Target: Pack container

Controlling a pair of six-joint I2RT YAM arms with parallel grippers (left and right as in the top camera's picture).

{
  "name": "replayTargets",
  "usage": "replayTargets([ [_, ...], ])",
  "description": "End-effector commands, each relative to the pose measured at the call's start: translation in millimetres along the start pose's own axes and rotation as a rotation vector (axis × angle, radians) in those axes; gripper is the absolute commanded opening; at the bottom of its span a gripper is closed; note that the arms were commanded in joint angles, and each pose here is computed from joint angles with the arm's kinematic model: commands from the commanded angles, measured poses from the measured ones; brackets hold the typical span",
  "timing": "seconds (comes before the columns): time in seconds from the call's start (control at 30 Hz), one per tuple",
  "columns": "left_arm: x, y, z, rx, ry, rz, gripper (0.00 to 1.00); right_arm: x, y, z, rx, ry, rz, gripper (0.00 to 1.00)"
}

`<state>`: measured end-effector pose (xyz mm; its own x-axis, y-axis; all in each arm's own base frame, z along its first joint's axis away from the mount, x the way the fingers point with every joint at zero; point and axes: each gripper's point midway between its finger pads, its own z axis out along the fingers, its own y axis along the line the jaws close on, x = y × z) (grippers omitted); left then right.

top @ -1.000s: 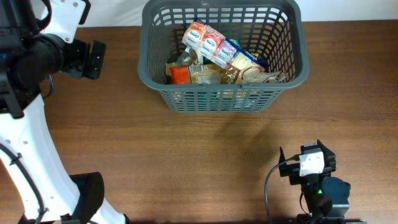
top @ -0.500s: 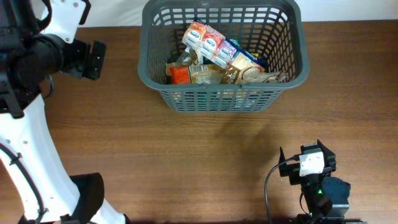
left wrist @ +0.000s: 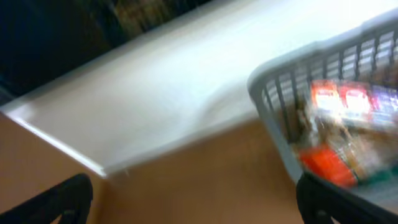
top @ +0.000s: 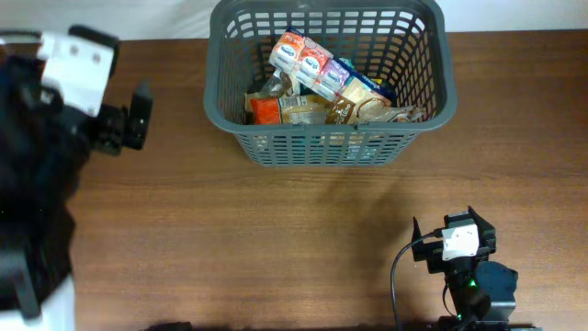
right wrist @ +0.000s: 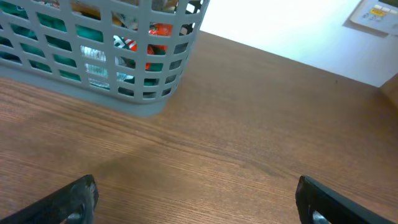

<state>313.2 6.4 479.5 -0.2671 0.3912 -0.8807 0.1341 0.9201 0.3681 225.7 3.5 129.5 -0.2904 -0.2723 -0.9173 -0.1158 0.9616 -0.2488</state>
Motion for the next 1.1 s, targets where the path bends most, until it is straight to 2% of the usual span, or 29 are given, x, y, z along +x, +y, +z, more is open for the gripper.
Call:
replayTargets([
  [0.0,8.4,-14.5,-19.1,-0.029,-0.131,0.019,0.99,0.7,-0.8,0.3,0.004,-0.006,0.011,0.99],
  [0.07,15.5,-27.1,-33.8,-0.055,-0.257,0.033,0.99,0.7,-0.8,0.3,0.004,-0.006,0.011,0.99],
  [0.37,78.4,-75.4,-38.8,-0.039,-0.418,0.049,0.99,0.7,-0.8,0.3,0.004,-0.006,0.011,0.99],
  [0.73,184.6,-119.4,-10.5,-0.049,-0.442,0.049,0.99,0.7,-0.8,0.3,0.004,-0.006,0.011,0.99],
  [1.07,244.9,-146.3,14.0,-0.033,-0.424,0.050,0.99,0.7,-0.8,0.3,0.004,-0.006,0.011,0.99],
])
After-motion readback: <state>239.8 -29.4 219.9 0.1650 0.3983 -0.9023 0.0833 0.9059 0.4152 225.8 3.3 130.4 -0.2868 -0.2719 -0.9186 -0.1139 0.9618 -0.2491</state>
